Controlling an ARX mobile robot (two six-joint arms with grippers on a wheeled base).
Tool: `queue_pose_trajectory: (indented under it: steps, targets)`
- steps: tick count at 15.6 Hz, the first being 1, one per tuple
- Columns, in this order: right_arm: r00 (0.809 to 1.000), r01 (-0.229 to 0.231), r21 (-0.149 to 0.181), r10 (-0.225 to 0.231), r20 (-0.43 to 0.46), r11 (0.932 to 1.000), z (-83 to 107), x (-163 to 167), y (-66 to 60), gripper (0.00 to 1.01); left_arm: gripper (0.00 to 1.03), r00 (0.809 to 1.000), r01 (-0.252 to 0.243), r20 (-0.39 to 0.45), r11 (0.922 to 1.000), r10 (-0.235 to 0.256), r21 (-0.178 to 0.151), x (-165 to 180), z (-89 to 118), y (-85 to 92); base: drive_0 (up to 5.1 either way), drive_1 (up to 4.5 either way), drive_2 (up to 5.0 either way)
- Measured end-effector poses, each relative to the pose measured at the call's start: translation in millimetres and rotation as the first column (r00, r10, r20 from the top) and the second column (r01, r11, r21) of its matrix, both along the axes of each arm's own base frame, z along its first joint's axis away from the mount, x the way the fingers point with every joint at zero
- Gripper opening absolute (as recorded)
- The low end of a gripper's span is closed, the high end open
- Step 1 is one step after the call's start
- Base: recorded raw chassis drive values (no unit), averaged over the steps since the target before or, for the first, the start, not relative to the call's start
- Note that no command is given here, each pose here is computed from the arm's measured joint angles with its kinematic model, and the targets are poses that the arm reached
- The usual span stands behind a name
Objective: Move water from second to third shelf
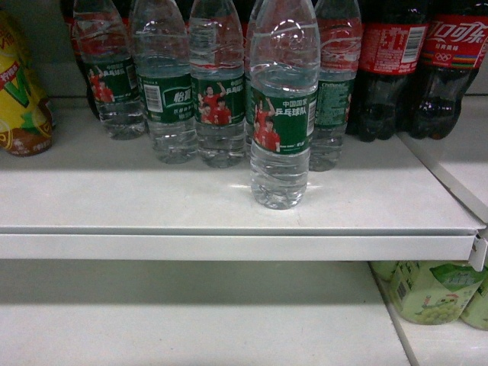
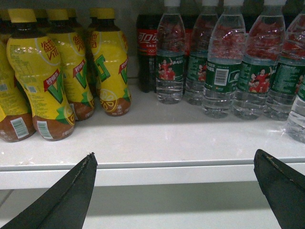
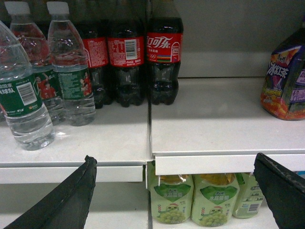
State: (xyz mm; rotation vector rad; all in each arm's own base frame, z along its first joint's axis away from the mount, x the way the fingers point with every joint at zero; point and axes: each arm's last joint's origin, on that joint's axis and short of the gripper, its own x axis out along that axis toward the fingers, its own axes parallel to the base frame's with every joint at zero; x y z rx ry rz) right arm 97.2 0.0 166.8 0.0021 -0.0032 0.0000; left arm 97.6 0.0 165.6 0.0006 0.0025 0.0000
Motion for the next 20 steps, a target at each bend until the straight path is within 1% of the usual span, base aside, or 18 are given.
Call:
queue_pose_trajectory:
  steps: [19, 20]
  targets:
    - [1.0, 0.0, 0.0, 0.0, -0.002, 1.0, -0.2, 0.0, 0.0, 0.98, 0.98, 1.0, 0.0, 0.0, 1.0, 0.0, 0.0, 0.0, 0.0, 0.0, 0.0, 0.0, 0.0]
    - [0.999, -0.011, 0.052, 0.014, -0.05, 0.9986, -2.7, 1.5, -1.0, 0.98, 0.98, 1.0, 0.0, 0.0, 1.0, 0.0, 0.0, 0.0, 0.0, 0.0, 0.0, 0.0, 0.0]
